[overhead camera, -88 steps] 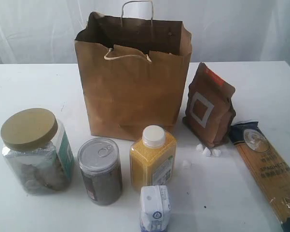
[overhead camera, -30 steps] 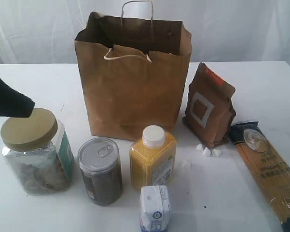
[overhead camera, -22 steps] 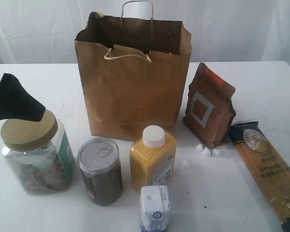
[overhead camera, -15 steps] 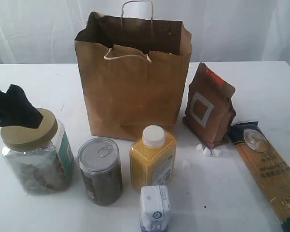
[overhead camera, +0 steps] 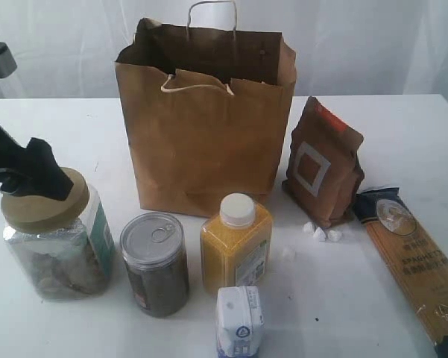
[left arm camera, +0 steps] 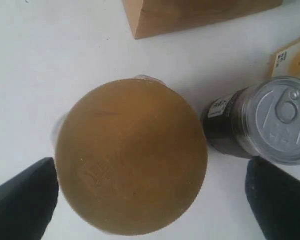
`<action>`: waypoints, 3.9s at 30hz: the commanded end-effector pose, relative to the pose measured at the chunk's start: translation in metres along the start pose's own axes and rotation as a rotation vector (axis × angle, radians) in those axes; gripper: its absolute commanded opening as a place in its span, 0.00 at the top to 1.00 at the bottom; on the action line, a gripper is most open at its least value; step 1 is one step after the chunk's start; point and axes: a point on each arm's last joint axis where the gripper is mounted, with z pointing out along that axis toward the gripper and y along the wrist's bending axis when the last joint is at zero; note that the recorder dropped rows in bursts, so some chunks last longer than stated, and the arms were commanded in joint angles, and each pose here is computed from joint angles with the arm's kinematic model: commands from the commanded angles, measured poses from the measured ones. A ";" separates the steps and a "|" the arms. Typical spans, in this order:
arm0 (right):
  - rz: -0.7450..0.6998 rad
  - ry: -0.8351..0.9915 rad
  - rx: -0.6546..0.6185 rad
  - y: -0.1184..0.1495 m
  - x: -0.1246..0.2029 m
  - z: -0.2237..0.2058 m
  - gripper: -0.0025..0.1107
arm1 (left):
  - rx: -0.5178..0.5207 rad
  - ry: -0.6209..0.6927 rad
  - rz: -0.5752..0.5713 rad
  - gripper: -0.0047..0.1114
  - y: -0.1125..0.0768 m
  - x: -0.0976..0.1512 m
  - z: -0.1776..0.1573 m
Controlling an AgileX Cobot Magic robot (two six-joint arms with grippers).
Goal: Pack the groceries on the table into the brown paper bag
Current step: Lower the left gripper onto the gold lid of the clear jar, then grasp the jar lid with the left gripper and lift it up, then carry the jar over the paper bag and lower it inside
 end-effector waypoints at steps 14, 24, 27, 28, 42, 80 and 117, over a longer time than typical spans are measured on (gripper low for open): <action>0.003 0.000 -0.005 0.000 0.002 0.000 0.98 | -0.002 0.048 -0.003 0.09 0.003 -0.001 0.018; 0.003 0.000 -0.005 0.000 0.002 0.000 0.98 | 0.022 0.085 -0.005 0.09 -0.002 0.002 0.024; 0.003 0.000 -0.005 0.000 0.002 0.000 0.98 | 0.018 0.091 -0.010 0.09 -0.001 0.007 0.032; 0.003 0.000 -0.005 0.000 0.002 0.000 0.98 | 0.016 0.092 -0.012 0.09 -0.001 0.008 0.034; 0.003 0.000 -0.005 0.000 0.002 0.000 0.98 | -0.009 0.086 -0.023 0.12 0.003 0.021 0.047; 0.003 0.000 -0.005 0.000 0.002 0.000 0.98 | -0.074 -0.518 0.182 0.96 -0.041 -0.054 -0.155; 0.003 0.000 -0.005 0.000 0.002 0.000 0.98 | 0.180 -0.737 0.385 0.96 -0.062 -0.195 -0.086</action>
